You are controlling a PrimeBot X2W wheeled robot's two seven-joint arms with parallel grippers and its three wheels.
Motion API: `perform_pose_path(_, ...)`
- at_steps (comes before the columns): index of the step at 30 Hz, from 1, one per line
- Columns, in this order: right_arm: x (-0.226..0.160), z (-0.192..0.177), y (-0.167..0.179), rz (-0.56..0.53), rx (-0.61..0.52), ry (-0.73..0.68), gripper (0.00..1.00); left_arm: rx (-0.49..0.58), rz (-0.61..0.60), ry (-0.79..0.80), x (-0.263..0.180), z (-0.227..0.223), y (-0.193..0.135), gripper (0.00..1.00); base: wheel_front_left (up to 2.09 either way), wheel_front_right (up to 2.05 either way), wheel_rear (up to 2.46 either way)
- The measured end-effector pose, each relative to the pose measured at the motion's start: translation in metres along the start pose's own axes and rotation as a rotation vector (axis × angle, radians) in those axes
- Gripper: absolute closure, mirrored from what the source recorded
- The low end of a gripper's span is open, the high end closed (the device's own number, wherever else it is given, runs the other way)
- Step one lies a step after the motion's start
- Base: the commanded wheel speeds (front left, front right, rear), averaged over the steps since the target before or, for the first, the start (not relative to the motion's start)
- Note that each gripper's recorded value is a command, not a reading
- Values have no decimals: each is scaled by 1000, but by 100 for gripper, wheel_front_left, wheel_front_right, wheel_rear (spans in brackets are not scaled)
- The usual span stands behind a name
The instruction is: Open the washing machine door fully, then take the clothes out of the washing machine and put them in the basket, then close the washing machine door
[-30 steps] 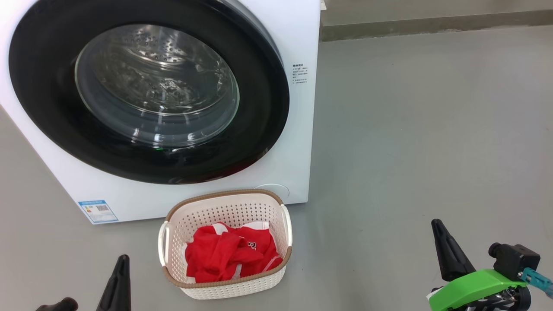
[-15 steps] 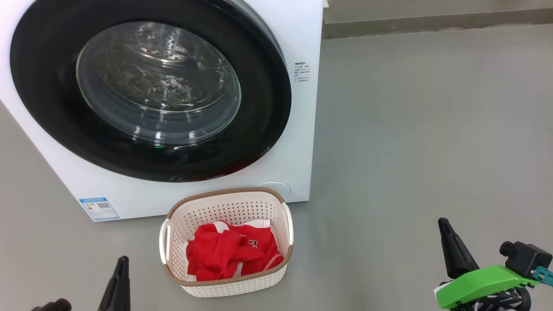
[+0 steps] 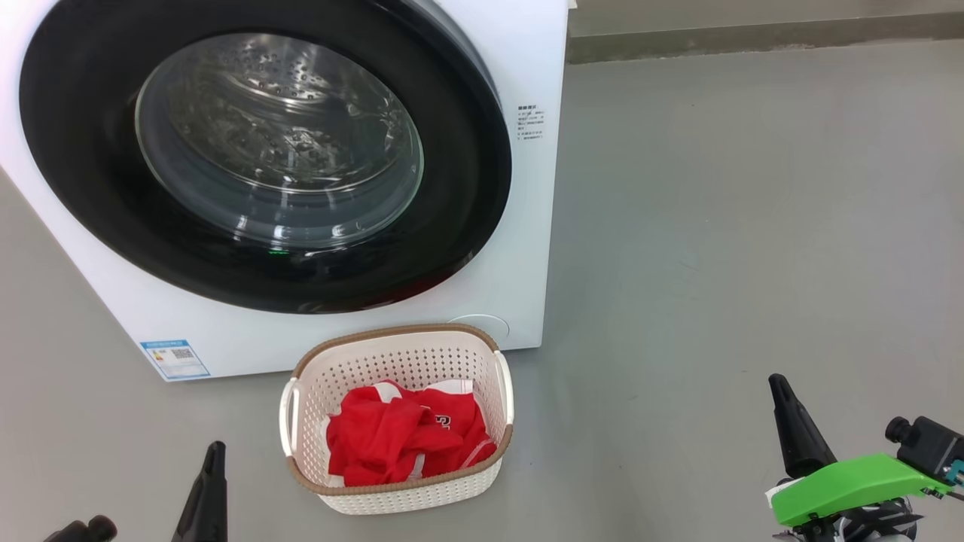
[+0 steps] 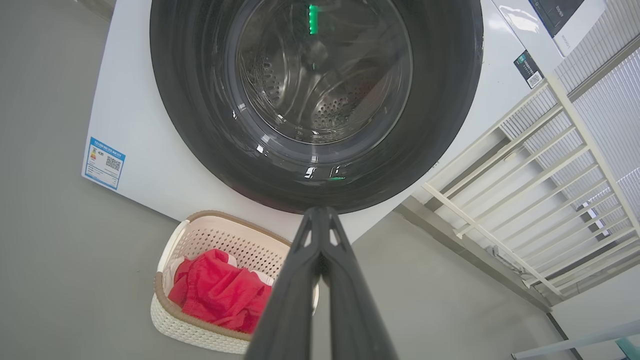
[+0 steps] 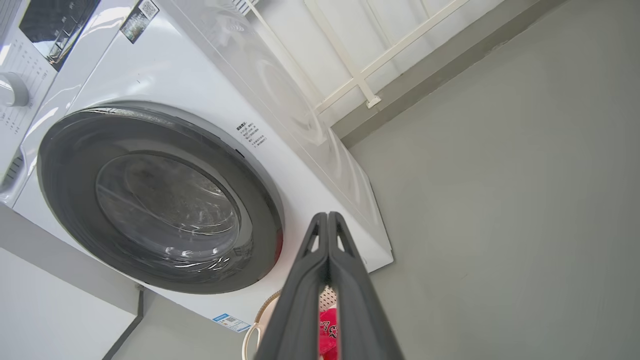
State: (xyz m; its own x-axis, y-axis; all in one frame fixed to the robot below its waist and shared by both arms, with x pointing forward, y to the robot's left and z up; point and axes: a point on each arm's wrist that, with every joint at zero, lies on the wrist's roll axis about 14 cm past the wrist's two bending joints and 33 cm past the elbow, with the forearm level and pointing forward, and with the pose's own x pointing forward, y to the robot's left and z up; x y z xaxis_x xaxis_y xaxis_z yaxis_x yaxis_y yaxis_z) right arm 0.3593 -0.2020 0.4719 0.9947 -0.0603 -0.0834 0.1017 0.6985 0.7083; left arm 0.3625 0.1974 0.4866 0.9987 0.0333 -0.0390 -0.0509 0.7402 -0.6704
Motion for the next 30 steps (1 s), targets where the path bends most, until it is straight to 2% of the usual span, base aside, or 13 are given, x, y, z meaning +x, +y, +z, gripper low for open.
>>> perform_pose_path(30, 4, 1, -5, -28, 300, 20, 100, -325, 34, 36, 4, -8, 3, 100, 0, 0, 0)
